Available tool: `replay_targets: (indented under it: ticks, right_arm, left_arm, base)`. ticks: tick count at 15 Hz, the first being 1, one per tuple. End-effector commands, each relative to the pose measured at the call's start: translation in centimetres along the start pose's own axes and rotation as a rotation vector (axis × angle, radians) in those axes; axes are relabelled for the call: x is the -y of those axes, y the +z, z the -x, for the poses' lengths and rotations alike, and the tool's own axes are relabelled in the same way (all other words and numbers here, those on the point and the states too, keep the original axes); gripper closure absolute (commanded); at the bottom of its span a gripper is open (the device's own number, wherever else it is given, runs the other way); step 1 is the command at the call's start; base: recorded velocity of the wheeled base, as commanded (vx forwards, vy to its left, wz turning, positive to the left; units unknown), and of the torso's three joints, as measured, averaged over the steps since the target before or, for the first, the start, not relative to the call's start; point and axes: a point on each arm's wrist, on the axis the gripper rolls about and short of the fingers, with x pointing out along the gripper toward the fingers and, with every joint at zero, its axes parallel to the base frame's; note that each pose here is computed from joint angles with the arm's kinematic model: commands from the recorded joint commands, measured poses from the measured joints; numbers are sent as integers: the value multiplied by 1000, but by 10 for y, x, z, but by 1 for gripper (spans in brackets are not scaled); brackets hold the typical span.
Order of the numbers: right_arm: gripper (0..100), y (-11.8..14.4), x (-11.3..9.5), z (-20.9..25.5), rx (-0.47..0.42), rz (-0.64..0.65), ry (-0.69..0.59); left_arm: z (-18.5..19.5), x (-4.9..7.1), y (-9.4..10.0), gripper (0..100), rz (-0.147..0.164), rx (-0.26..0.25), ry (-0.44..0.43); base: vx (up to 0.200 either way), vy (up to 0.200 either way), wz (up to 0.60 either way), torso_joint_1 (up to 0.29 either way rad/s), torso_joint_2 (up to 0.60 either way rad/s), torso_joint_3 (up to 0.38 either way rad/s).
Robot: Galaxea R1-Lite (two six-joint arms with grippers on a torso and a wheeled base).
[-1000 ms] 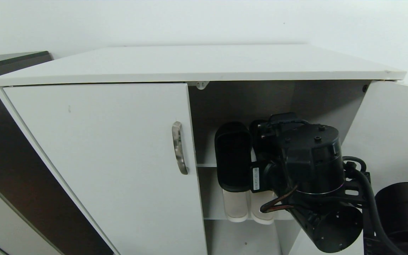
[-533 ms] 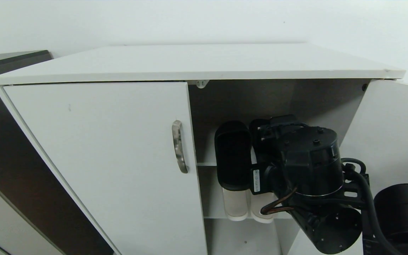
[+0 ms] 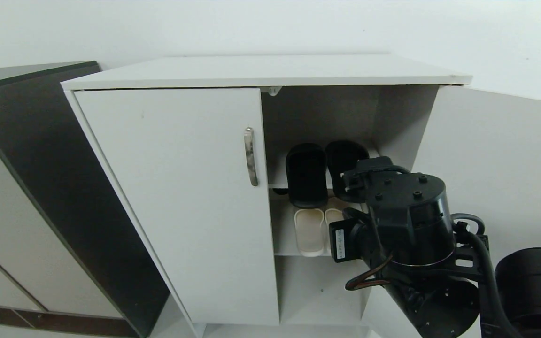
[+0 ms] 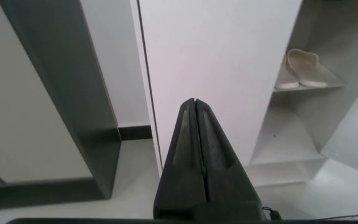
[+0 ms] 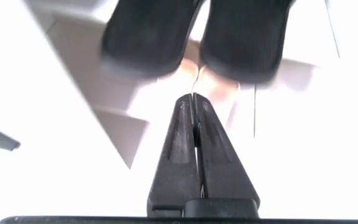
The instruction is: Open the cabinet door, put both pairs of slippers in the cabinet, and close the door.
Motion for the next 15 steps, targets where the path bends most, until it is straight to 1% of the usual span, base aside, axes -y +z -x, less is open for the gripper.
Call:
replay_targets:
  ticks: [1,11,12,14,15]
  right_arm:
    - [100,-3,0,-1,-8,10,-2]
    - [100,-7,0,-2,-9,18,-2]
    - [100,-9,0,-2,-13,26,-3]
    - [100,-11,0,-2,-17,33,-4]
    - [100,-11,0,-2,-17,32,-4]
  left_arm:
    - [0,0,0,100,0,0,0]
    - [0,0,0,100,0,0,0]
    - [0,0,0,100,0,0,0]
    - [0,0,0,100,0,0,0]
    - [0,0,0,100,0,0,0]
  base:
    - [-200,0,0,2,-2,-2]
    - [-200,0,0,2,1,3]
    - [0,0,0,0,0,0]
    - [0,0,-600,-2,0,5]
    - [0,0,0,0,0,0]
